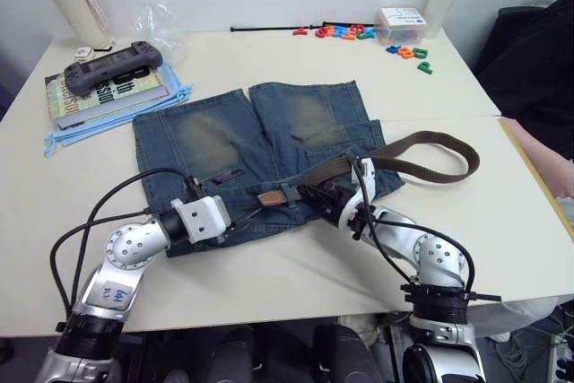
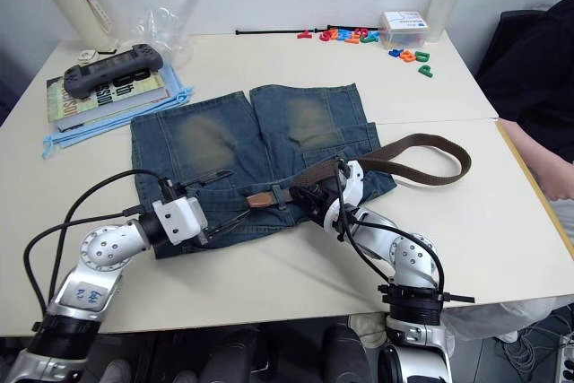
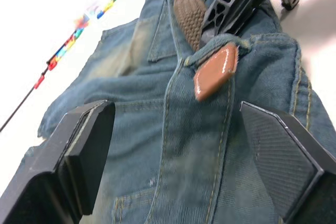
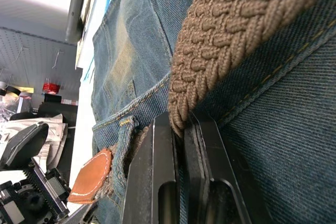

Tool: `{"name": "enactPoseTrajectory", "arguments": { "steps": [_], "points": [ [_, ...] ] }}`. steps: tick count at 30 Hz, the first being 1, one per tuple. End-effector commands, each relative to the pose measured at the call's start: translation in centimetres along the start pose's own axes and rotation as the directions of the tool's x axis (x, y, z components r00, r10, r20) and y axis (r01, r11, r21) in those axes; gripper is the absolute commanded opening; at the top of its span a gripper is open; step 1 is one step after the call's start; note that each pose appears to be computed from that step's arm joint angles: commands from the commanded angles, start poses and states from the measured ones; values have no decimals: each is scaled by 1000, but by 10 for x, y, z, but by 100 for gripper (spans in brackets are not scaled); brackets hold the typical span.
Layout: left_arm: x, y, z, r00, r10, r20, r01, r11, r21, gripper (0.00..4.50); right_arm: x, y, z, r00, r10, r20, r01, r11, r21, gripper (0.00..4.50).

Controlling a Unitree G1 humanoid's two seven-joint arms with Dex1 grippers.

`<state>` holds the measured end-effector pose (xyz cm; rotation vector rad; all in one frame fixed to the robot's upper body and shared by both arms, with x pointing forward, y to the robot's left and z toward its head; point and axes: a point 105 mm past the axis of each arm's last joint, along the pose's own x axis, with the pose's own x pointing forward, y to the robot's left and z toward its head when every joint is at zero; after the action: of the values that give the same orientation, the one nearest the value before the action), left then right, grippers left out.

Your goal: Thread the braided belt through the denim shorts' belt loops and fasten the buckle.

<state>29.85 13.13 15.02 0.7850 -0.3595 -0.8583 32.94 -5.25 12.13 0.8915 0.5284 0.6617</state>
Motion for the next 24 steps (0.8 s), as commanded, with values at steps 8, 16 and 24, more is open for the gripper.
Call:
{"name": "enactPoseTrajectory", "arguments": {
  "steps": [8,16,24],
  "points": [
    [16,-7,2,999,-29,32,26,996,80,418,1,6,-12,999,16,-36,-16,1000,-3,0],
    [24,-17,2,997,-74,34,71,994,87,113,1,7,-12,999,15,-30,-15,1000,-4,0],
    [27,-23,3,993,-115,30,111,989,95,28,0,7,-12,1000,13,-25,-13,1000,-11,0]
  ]
}}
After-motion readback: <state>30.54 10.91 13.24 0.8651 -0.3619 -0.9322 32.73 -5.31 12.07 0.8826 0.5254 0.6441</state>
